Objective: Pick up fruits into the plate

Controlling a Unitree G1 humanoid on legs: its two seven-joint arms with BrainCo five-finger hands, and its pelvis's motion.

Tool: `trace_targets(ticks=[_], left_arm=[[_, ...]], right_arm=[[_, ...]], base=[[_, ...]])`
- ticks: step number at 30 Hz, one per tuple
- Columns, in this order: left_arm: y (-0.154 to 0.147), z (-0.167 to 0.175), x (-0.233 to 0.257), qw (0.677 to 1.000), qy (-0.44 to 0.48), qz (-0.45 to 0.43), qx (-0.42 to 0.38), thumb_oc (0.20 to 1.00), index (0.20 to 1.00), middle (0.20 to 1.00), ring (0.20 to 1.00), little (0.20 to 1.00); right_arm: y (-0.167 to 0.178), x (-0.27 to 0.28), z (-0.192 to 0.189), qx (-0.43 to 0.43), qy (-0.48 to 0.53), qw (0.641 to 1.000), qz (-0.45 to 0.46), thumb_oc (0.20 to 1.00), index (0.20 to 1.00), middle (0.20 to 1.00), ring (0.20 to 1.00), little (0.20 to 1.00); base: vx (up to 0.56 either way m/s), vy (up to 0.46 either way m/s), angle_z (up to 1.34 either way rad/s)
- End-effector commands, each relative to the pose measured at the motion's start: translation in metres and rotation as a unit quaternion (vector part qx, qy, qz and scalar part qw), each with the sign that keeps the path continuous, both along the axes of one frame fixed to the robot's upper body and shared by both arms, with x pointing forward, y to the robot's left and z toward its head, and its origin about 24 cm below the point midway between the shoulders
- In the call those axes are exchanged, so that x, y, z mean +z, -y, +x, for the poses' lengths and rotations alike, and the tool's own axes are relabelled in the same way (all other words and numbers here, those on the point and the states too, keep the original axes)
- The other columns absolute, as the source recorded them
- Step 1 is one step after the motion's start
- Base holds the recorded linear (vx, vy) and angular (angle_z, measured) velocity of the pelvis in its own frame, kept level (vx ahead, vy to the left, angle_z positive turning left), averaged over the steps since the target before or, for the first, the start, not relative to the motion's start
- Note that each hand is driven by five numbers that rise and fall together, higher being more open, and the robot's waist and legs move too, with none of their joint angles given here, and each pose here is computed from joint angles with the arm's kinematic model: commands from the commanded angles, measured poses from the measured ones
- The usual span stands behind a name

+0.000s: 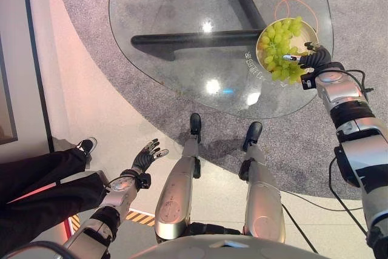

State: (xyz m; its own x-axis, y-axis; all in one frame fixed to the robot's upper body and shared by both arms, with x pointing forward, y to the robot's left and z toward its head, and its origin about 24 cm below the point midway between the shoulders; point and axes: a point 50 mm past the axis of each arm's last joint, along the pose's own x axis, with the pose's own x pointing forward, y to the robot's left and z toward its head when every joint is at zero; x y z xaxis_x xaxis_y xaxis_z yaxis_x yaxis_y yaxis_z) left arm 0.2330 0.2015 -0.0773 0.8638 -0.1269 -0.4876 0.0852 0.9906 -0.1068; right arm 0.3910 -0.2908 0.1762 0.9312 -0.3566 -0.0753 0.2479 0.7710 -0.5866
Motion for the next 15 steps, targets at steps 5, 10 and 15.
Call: trace_targets(ticks=[5, 10, 15], left_arm=[[0.009, 0.007, 0.002, 1.0, 0.009, -0.014, -0.001, 1.0, 1.0, 1.0, 1.0, 1.0], [0.002, 0.004, -0.001, 1.0, -0.003, -0.007, 0.007, 1.0, 1.0, 1.0, 1.0, 1.0], [-0.01, -0.001, -0.007, 0.999, -0.035, -0.002, 0.029, 1.0, 1.0, 1.0, 1.0, 1.0]], right_arm=[[-0.007, 0.041, 0.004, 0.018, 0.088, 0.995, -0.045, 1.0, 1.0, 1.0, 1.0, 1.0], [-0.013, 0.032, 0.001, 0.032, 0.106, 0.994, -0.016, 1.0, 1.0, 1.0, 1.0, 1.0], [-0.017, 0.004, -0.009, 0.047, 0.114, 0.992, 0.042, 1.0, 1.0, 1.0, 1.0, 1.0]], base=[[0.0, 0.0, 0.0], [0.0, -0.002, 0.05], [0.04, 0.013, 0.08]])
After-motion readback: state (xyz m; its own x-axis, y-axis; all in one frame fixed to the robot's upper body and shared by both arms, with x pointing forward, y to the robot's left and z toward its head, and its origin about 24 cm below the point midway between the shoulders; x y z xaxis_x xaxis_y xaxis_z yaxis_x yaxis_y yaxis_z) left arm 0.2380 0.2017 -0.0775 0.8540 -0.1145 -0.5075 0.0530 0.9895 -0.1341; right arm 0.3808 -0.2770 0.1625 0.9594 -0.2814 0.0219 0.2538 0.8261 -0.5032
